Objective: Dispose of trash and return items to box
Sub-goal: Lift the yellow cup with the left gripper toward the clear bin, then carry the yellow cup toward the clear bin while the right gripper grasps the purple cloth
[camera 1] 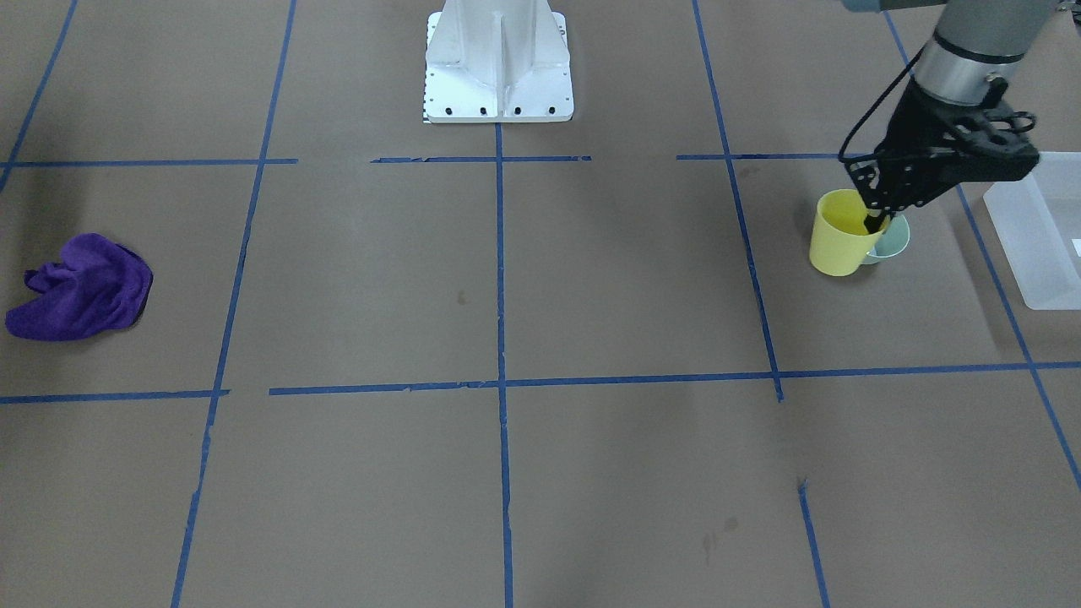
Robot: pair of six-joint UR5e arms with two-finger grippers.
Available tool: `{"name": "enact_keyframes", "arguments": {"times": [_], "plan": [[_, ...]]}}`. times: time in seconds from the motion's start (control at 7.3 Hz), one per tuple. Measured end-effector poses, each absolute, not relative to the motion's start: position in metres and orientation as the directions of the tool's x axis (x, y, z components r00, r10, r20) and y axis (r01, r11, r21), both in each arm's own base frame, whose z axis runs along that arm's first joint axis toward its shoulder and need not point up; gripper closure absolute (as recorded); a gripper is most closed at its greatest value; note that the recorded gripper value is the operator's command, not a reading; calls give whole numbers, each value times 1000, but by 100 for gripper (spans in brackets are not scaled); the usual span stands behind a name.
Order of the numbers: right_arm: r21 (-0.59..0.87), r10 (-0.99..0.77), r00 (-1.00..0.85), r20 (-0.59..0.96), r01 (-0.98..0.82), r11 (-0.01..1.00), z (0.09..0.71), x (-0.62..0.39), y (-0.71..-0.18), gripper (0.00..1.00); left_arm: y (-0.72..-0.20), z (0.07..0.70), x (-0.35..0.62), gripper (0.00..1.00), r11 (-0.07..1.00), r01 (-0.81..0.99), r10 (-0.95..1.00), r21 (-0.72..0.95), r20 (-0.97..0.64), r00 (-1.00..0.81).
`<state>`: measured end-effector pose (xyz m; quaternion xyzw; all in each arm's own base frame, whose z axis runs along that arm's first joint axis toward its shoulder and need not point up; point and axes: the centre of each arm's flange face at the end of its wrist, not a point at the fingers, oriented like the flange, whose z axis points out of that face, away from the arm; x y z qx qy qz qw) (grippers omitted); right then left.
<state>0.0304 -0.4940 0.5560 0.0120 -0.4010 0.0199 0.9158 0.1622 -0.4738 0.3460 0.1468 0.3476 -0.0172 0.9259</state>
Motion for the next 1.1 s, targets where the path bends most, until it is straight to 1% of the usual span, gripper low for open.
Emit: {"name": "enact_keyframes", "arguments": {"times": [0.27,0.55,0.96,1.1], "plan": [[20,12,695,719,-38,999,542,-25,-485,0,-495,390,80,100,937,13,195,349,-554,809],[65,18,702,712,-91,994,543,-100,-464,0,-512,434,15,100,921,-68,262,382,-483,835],[93,-16,724,690,-67,993,548,-176,-439,1,-512,472,-28,100,913,-126,302,387,-437,847],[93,-28,732,680,-48,994,554,-188,-435,5,-513,480,-35,100,912,-141,312,386,-429,848]]}}
